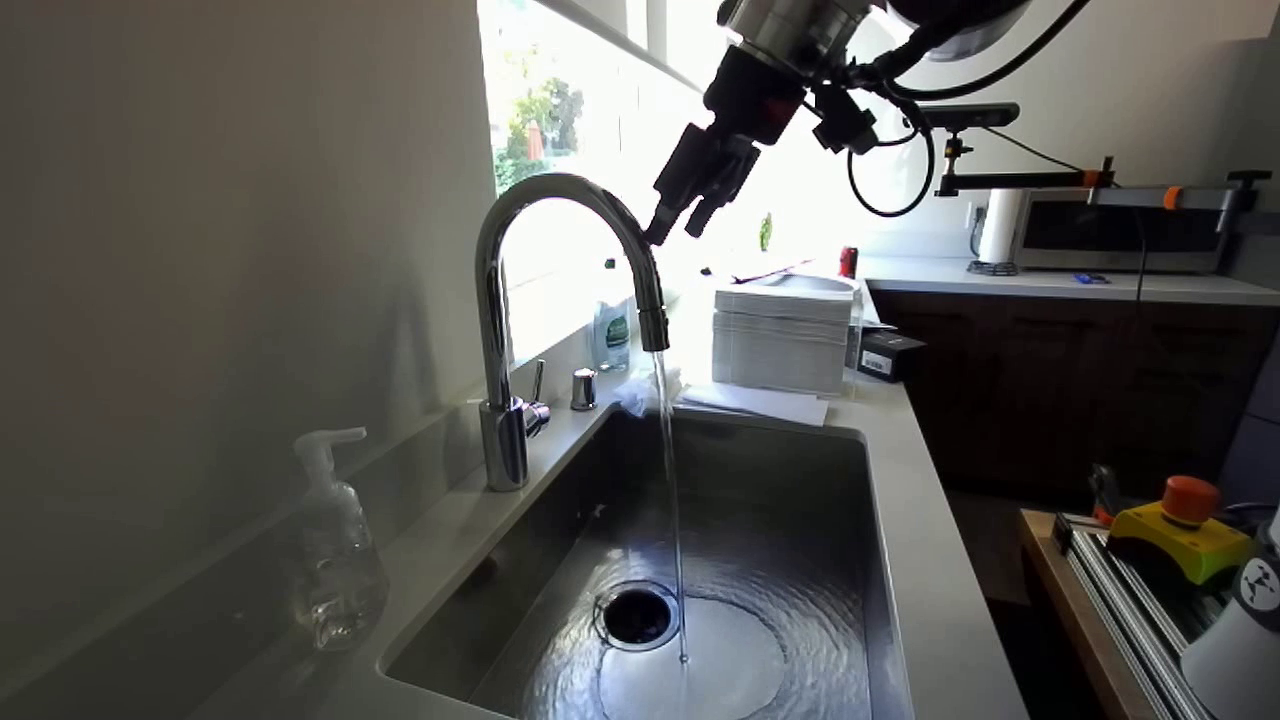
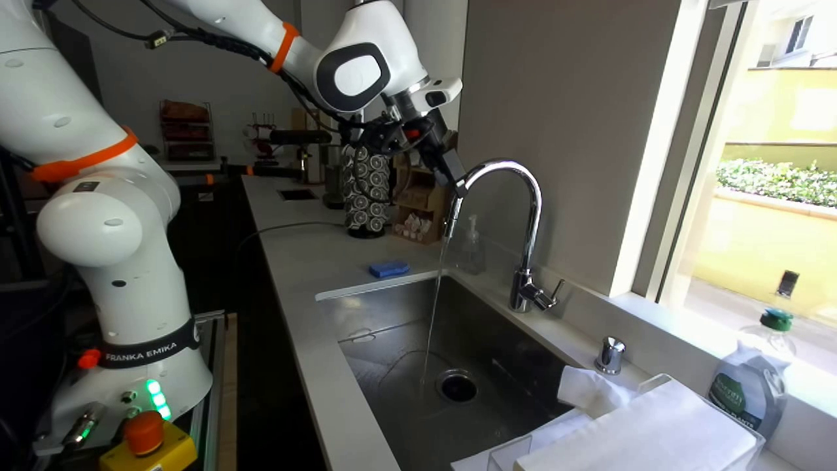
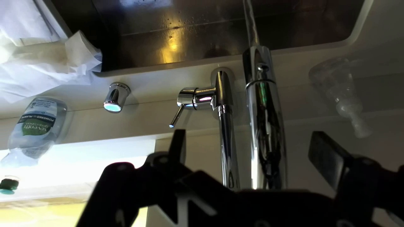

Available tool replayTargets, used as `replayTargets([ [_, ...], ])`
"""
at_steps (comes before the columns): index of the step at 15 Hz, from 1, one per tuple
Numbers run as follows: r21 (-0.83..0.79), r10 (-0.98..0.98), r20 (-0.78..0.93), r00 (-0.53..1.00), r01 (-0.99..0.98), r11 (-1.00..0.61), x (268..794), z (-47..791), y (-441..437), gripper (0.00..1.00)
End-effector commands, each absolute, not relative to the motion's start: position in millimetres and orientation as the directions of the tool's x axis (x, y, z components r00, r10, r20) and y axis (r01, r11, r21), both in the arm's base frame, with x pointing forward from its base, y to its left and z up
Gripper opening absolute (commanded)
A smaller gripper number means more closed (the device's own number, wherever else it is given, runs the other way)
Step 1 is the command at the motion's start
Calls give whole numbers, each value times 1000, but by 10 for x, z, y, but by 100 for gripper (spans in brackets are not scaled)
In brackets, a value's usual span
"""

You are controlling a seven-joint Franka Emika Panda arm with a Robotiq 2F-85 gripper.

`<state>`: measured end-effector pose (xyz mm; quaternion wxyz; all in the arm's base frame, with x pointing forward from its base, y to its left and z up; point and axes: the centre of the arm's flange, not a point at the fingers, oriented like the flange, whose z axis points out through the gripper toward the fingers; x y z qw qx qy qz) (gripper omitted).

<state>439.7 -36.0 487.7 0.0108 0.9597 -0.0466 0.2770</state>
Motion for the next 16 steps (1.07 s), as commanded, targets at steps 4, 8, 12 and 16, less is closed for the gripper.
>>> replayTargets([
  [4, 35, -61, 528, 847, -93, -995, 4401, 4839, -420, 100],
  [8, 45, -55, 525, 849, -93, -995, 4406, 4823, -429, 100],
  [12, 63, -35, 513, 857, -79, -995, 4501, 4661, -417, 100],
  [16, 56, -32, 523, 852, -71, -996, 4547, 4523, -411, 100],
])
